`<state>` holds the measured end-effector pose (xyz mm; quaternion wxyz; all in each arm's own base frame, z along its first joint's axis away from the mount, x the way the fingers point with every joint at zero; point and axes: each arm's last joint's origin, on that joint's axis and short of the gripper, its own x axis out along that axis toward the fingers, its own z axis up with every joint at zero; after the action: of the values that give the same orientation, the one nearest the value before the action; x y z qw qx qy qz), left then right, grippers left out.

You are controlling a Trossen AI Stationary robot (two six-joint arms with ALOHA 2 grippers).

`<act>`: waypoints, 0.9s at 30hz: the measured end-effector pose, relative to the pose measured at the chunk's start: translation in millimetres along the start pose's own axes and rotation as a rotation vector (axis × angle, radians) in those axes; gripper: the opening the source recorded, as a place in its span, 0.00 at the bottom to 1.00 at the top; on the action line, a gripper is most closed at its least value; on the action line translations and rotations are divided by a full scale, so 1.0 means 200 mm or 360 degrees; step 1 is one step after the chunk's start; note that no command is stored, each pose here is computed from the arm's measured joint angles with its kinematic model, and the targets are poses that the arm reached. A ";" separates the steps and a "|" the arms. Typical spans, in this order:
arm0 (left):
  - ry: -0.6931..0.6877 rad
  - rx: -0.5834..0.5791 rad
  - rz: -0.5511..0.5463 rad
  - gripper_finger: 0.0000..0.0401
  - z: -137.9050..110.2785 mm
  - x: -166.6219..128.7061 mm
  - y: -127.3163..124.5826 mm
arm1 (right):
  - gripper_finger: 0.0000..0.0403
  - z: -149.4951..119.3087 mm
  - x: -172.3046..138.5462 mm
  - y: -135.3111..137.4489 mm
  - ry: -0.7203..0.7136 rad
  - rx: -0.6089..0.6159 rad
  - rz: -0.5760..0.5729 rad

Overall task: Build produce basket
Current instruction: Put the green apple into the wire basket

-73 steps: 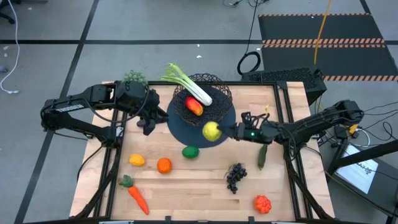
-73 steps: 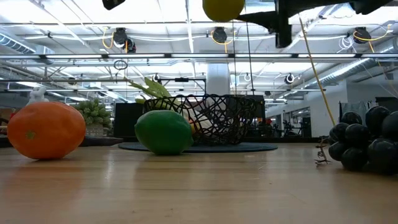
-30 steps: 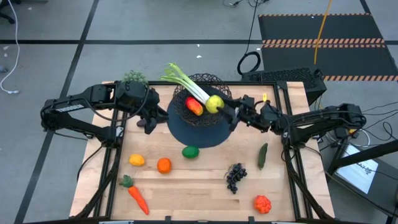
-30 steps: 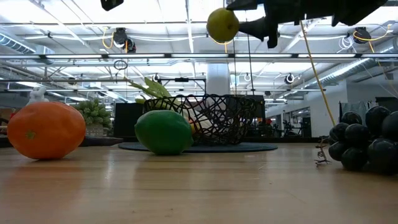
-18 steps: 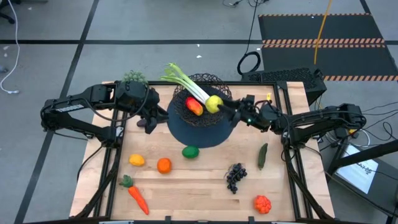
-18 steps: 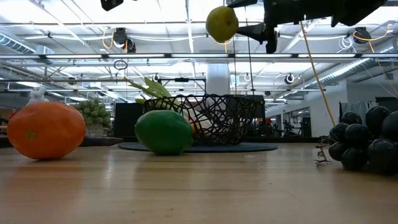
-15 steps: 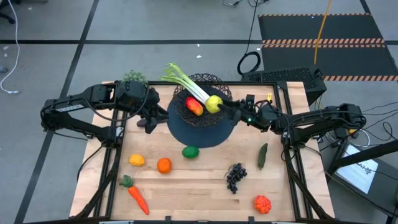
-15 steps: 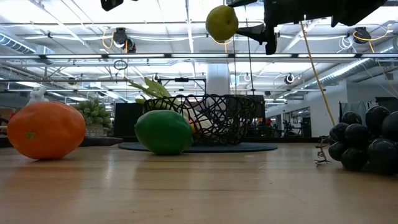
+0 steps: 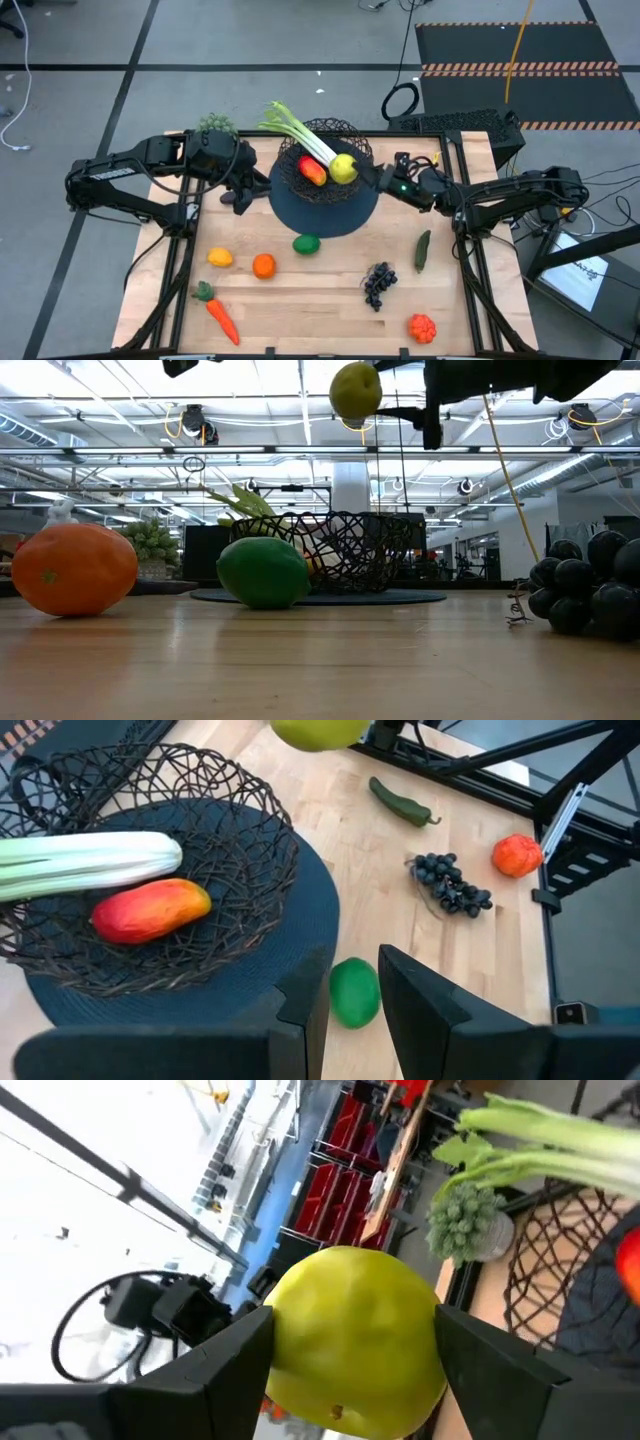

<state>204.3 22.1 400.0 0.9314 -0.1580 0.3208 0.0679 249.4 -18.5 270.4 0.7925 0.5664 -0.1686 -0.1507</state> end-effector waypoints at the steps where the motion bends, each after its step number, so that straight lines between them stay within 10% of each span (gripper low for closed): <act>1: -0.0002 0.0007 0.0006 0.22 0.00 0.00 0.00 | 0.64 0.00 0.00 0.00 0.0005 0.0029 -0.0013; 16: -0.0004 0.0025 0.0014 0.22 0.00 0.00 0.00 | 0.64 -0.01 0.00 -0.03 -0.0033 0.0205 -0.0103; 27: -0.0005 -0.0044 0.0014 0.22 0.00 0.00 0.00 | 0.64 0.01 0.00 -0.03 -0.0066 -0.0036 -0.0113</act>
<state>204.3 22.4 400.0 0.9293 -0.1694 0.3191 0.0765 249.0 -22.0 264.8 0.7894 0.5596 -0.1632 -0.1923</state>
